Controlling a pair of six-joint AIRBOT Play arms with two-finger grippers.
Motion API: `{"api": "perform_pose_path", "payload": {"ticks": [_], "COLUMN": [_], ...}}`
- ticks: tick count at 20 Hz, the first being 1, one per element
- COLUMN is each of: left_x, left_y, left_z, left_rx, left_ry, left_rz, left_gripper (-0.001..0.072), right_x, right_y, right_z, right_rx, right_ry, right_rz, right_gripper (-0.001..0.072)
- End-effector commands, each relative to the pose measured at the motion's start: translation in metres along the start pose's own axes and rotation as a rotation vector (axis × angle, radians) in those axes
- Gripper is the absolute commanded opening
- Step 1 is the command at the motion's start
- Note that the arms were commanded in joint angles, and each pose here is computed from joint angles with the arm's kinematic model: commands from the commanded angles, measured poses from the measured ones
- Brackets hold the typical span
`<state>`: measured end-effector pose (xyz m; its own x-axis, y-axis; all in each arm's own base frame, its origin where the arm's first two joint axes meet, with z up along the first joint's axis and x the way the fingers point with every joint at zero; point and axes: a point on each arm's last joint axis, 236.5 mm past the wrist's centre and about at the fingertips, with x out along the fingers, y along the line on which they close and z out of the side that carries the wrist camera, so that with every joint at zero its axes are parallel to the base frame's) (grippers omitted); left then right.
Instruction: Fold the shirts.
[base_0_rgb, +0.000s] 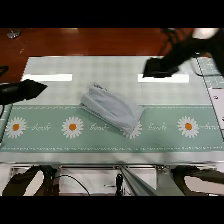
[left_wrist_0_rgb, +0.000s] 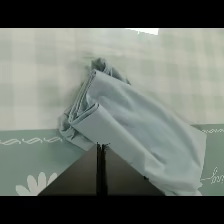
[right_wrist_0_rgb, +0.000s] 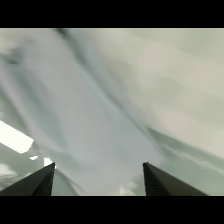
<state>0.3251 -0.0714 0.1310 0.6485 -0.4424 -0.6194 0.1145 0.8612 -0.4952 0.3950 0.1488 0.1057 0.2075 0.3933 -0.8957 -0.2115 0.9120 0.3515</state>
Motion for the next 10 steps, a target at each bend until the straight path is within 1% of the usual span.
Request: {"api": "perform_pose_path", "payload": {"ticks": [1,2,3,5,6,7,8,10], "left_x": [0.021,0.027,0.033,0.044,0.049,0.053,0.057,0.062], "left_y": [0.014,0.016,0.016,0.012,0.008,0.002,-0.004,-0.014], "left_z": [-0.041,-0.055,-0.070,-0.095,-0.103,-0.107,-0.108,-0.104], "left_rx": [-0.025,-0.036,-0.043,-0.057,-0.066,-0.075,-0.080,-0.076], "left_ry": [0.107,0.141,0.176,0.229,0.242,0.241,0.232,0.204], "left_rz": [0.000,-0.004,-0.010,-0.033,-0.051,-0.070,-0.087,-0.112], "left_gripper": [0.0021,0.0021,0.0021,0.0021,0.0021,0.0021,0.0021,0.0021], "right_x": [-0.034,-0.014,0.013,0.065,0.084,0.100,0.112,0.132], "right_y": [-0.094,-0.098,-0.095,-0.069,-0.056,-0.045,-0.039,-0.036], "right_z": [-0.065,-0.088,-0.110,-0.141,-0.151,-0.160,-0.168,-0.174], "right_rx": [0.289,0.405,0.536,0.736,0.767,0.750,0.698,0.692], "right_ry": [-0.230,-0.294,-0.342,-0.356,-0.333,-0.294,-0.241,-0.146], "right_rz": [-0.210,-0.168,-0.089,0.122,0.194,0.224,0.215,0.208], "right_gripper": [0.0630,0.0630,0.0630,0.0629,0.0629,0.0629,0.0629,0.0629]}}
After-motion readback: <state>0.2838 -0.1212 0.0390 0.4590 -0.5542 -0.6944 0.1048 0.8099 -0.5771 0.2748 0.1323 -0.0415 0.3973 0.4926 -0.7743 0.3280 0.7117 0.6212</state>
